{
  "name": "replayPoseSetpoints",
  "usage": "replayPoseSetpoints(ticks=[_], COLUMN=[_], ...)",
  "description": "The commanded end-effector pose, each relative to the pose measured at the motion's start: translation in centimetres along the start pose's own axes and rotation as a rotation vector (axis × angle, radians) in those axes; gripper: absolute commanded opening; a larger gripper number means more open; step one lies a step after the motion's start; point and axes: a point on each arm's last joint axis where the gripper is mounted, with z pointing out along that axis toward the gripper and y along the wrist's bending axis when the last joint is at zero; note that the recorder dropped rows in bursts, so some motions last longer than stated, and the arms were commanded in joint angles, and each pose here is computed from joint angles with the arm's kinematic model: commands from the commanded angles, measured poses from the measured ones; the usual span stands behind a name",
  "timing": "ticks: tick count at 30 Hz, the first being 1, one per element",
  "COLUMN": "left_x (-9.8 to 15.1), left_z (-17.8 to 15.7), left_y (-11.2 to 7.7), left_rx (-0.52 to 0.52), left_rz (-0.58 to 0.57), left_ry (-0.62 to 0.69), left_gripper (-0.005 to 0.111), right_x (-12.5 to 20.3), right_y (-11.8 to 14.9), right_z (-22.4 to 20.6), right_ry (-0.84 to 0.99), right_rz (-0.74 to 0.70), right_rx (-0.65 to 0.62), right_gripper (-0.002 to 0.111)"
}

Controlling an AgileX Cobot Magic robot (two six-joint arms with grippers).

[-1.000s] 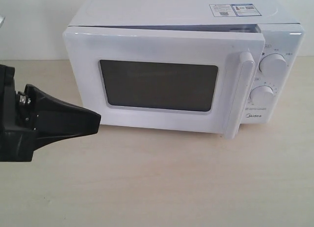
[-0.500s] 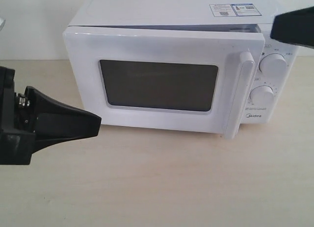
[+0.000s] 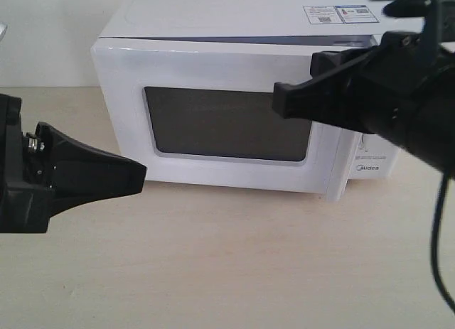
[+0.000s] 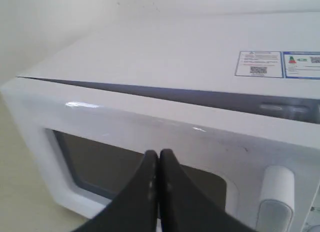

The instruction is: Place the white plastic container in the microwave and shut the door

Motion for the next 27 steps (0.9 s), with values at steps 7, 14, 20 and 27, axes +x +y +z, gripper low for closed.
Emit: replayPoseSetpoints(ticks=[7,14,20,27], left_x=[0.0,0.0,0.0,0.0], left_z=[-0.1,-0.1,-0.1,-0.1], left_y=[-0.1,-0.1,-0.1,0.0], left_rx=[-0.008,-0.008,-0.008,-0.011], left_rz=[-0.007,-0.007,-0.007,0.003], left_ry=[-0.018,-0.018,-0.018,-0.015], left_gripper=[0.004,0.004,0.004,0.004], right_x=[3.7,3.7,4.0,4.3], right_y=[0.5,1.1,1.4,2.2], right_z=[3.9,5.6,7.1,8.6], right_ry=[-0.008,-0.058,-0.072,-0.064], right_rz=[-0.026,-0.067,-0.076,-0.141], right_rx=[0.145,0.183,0.231,0.245], right_gripper=[0.000,0.000,0.000,0.000])
